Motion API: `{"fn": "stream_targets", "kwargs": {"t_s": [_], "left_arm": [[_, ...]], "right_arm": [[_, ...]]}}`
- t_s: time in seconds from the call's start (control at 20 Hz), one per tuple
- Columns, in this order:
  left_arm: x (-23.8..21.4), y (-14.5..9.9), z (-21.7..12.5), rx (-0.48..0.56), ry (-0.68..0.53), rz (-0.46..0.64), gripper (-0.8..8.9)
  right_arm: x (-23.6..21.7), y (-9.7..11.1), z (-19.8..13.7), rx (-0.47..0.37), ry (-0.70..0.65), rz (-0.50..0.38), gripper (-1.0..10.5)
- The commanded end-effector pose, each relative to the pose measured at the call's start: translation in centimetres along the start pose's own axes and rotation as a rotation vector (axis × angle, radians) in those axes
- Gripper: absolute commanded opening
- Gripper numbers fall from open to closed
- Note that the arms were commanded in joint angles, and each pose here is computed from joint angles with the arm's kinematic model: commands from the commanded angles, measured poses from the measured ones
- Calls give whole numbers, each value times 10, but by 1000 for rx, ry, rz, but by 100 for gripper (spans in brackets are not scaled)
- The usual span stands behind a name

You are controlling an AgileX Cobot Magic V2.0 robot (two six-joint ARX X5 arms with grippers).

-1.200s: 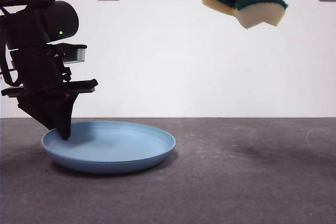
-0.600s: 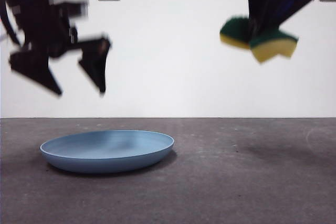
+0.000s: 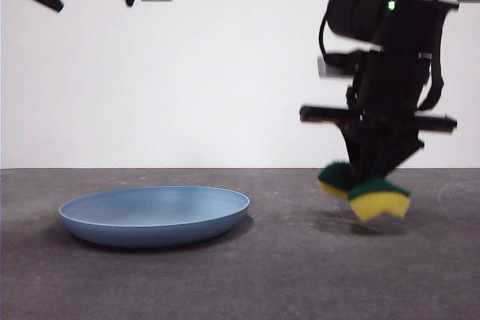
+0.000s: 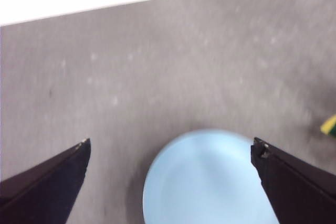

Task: Pick up the plate,pick up the cloth,clean the plate with the cloth

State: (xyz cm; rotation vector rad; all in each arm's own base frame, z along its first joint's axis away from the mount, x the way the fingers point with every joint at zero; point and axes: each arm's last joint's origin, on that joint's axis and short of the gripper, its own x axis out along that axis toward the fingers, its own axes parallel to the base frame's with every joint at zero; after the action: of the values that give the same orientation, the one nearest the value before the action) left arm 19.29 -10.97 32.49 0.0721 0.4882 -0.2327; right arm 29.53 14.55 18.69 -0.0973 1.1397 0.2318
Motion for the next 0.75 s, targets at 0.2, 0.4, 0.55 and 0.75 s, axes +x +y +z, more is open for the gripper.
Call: {"fn": "stream_targets", "kwargs": {"t_s": [0.2,0.4,0.55,0.75], "left_arm": [[-4,-5,-40,-6,40,-2,532],[-5,-7,-42,3,42,-1,531],[-5,-7,-42,3,42,-1,531],[-5,-7,-43,6,51,1,531]], "right_arm": [[24,-4,-6,0,74,-13,-16],[24,-4,-6,-2,68,-12,254],[24,-4,-5,-2,68,-12,416],[24,-4,-5,-3,68,-12,419]]}}
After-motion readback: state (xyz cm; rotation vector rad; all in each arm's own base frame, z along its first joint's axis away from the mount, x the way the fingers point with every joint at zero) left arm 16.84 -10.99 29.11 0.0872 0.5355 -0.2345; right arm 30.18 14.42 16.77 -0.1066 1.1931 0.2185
